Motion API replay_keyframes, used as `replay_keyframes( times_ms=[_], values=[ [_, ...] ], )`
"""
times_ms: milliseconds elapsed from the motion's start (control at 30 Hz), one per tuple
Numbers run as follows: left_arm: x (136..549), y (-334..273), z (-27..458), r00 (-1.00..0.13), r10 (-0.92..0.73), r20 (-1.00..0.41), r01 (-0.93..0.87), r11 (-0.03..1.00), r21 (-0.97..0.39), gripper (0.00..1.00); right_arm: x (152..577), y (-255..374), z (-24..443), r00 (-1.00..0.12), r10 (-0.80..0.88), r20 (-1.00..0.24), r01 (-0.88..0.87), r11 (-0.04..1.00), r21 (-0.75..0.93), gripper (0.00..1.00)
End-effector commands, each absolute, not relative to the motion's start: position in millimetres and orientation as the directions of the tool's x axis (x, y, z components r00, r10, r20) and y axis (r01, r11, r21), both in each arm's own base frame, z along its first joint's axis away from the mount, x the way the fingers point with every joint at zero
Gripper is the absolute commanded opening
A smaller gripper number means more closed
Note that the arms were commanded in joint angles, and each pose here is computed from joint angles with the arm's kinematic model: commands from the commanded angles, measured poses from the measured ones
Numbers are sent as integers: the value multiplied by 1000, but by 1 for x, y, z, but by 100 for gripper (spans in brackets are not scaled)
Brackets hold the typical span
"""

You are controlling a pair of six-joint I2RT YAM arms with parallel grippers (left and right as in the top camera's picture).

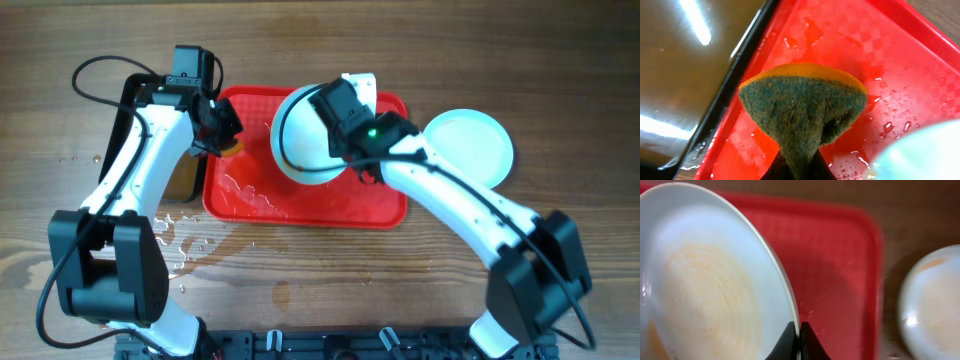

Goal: Clean dirty plates on tray and stack at the side
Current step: 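Scrub the plate again with the sponge while the right gripper holds it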

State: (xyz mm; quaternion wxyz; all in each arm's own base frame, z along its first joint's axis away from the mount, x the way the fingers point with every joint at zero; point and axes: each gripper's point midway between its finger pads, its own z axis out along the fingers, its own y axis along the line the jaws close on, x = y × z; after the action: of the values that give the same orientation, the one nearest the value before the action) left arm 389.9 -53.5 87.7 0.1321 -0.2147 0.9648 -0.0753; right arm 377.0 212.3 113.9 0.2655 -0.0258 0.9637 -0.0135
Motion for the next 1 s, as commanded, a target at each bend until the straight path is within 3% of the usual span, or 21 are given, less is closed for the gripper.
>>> replay_keyframes(
  times_ms=[0, 167, 333, 533, 733, 867, 967],
  values=[
    [397, -78, 81, -900, -379, -216, -330, 915, -230, 4, 369, 230, 66, -949, -12, -314, -63, 986, 153, 4],
    [398, -111, 58, -928, -319, -191, -272, 933, -236, 4, 372, 242, 20, -976, -3, -219, -54, 973, 226, 4],
    [380, -140, 21, -922, -378, -86, -355, 913, -204, 4, 376, 243, 7, -982, 21, -188, -30, 964, 266, 4],
    [350, -126, -18, -914, -394, -99, -397, 918, 11, 4, 381, 235, 7, -981, 55, -186, 3, 963, 268, 4],
    [315, -126, -21, -943, -333, -8, -332, 938, 100, 4, 381, 233, 4, -982, 60, -179, 10, 964, 266, 4],
    [292, -133, -19, -955, -277, 106, -268, 959, 90, 4, 382, 233, 4, -982, 60, -179, 10, 964, 266, 4],
    [294, -137, -20, -957, -274, 99, -267, 961, 71, 4, 382, 234, 4, -981, 61, -182, 10, 964, 267, 4]
  ],
)
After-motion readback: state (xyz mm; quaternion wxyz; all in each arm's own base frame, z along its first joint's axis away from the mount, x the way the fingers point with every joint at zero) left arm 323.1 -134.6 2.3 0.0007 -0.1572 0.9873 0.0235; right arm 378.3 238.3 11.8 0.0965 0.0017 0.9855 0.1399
